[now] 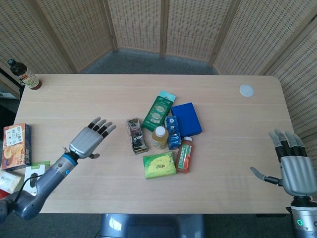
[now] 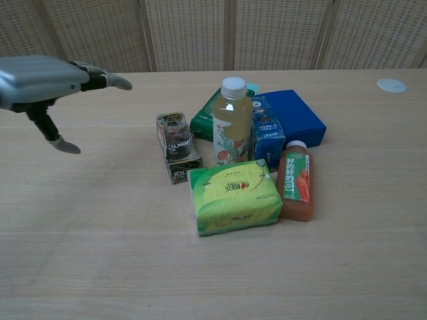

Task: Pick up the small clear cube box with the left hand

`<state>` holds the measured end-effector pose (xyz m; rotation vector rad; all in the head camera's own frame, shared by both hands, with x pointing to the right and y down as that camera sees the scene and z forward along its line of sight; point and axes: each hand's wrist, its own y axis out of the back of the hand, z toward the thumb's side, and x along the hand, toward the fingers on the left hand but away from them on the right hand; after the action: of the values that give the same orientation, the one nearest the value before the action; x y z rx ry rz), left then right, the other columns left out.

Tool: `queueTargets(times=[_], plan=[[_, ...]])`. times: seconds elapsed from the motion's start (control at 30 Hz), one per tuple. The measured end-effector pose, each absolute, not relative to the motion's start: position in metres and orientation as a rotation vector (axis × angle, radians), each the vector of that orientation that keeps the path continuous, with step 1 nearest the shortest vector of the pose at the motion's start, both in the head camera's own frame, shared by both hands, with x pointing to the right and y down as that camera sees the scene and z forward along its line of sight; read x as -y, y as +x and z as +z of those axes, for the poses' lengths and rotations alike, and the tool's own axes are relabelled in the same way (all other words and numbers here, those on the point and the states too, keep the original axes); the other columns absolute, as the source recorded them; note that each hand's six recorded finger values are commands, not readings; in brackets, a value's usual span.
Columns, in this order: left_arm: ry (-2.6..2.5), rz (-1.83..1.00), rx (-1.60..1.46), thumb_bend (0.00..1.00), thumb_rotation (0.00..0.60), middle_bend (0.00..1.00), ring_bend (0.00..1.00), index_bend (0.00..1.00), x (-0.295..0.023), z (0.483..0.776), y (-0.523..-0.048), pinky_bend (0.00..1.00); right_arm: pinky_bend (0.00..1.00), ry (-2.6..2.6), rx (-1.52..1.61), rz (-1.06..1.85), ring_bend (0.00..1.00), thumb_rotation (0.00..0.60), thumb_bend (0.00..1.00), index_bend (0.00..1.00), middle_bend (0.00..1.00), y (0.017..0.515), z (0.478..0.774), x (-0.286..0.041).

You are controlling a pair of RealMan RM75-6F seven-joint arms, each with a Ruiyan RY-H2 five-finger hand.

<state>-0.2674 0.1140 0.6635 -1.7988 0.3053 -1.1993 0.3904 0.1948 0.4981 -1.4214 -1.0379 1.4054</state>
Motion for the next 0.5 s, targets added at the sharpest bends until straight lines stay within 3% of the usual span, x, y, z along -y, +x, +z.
queueTargets(times=[0.5], plan=[[-1.908, -1.143, -0.229, 0.0, 0.6, 0.01, 0.0, 0.09, -0.104, 0.723, -0.191, 0.0, 0.0, -1.37, 1.055, 1.464, 0.0, 0.272, 0.17, 0.07, 0.09, 0.41, 0.488, -0.202]])
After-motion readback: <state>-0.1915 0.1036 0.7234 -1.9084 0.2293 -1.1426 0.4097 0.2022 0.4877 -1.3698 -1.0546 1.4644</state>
